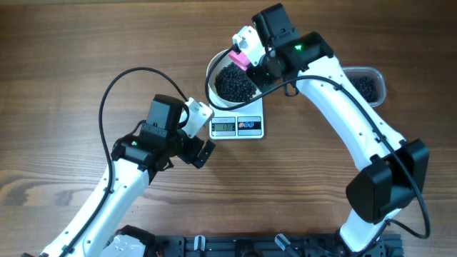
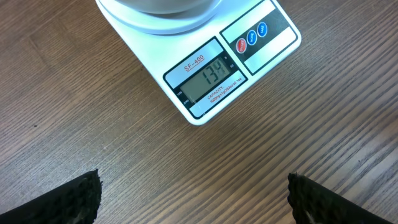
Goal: Scoop item into bowl and weigh 150g on scale
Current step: 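Move the empty scoop back to the bean tub with the right gripper, then dip the pink scoop into the black beans and scoop, right gripper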
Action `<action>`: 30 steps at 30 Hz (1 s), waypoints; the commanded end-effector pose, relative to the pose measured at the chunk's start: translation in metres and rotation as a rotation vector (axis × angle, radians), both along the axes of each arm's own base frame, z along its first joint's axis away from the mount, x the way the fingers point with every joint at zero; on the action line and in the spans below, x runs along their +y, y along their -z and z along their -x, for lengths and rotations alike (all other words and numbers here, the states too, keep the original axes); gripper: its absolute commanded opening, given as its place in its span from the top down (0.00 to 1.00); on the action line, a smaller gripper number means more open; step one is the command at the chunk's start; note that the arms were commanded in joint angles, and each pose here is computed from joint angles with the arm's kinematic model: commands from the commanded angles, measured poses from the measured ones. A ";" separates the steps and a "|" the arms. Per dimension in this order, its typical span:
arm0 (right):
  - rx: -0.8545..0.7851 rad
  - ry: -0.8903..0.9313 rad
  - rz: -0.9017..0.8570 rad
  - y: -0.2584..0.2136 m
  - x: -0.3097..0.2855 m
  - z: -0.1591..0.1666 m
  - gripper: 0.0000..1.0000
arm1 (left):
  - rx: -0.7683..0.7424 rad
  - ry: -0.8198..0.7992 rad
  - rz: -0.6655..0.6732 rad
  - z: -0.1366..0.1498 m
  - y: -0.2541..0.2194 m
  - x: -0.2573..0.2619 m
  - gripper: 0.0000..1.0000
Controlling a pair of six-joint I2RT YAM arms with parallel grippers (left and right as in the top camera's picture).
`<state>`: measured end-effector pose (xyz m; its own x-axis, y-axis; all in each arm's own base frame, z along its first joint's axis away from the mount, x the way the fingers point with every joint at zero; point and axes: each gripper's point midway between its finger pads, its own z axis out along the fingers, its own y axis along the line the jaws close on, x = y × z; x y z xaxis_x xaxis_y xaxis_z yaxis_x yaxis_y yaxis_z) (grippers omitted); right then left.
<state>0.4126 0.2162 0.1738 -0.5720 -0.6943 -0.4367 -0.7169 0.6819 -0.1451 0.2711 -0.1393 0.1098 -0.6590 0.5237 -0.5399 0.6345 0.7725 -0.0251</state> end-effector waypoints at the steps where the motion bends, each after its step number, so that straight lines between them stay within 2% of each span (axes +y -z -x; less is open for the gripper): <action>1: -0.044 0.034 -0.043 -0.022 0.002 -0.005 0.96 | 0.006 -0.002 -0.007 0.000 0.003 0.002 0.00; 5: -0.045 0.061 -0.065 -0.025 0.002 -0.007 0.96 | 0.006 -0.002 -0.007 0.000 0.003 0.002 0.00; 9: -0.081 0.151 -0.207 -0.058 -0.012 -0.017 0.96 | 0.006 -0.002 -0.007 0.000 0.003 0.002 0.00; 13: -0.098 0.337 -0.322 -0.093 -0.080 -0.024 0.96 | 0.006 -0.002 -0.007 0.000 0.003 0.002 0.00; 16: -0.095 0.510 -0.364 -0.109 -0.151 -0.019 0.96 | 0.006 -0.002 -0.007 0.000 0.003 0.002 0.00; 20: 0.015 0.743 -0.319 -0.088 -0.239 0.008 0.96 | 0.006 -0.002 -0.007 0.000 0.003 0.002 0.00; 23: 0.104 0.841 -0.244 -0.063 -0.283 0.030 0.96 | 0.006 -0.002 -0.007 0.000 0.003 0.002 0.00; 25: 0.165 0.898 -0.156 -0.044 -0.299 0.042 0.96 | 0.006 -0.002 -0.007 0.000 0.003 0.002 0.00; 30: 0.242 0.922 0.004 -0.011 -0.311 0.041 0.96 | 0.006 -0.002 -0.007 0.000 0.003 0.002 0.00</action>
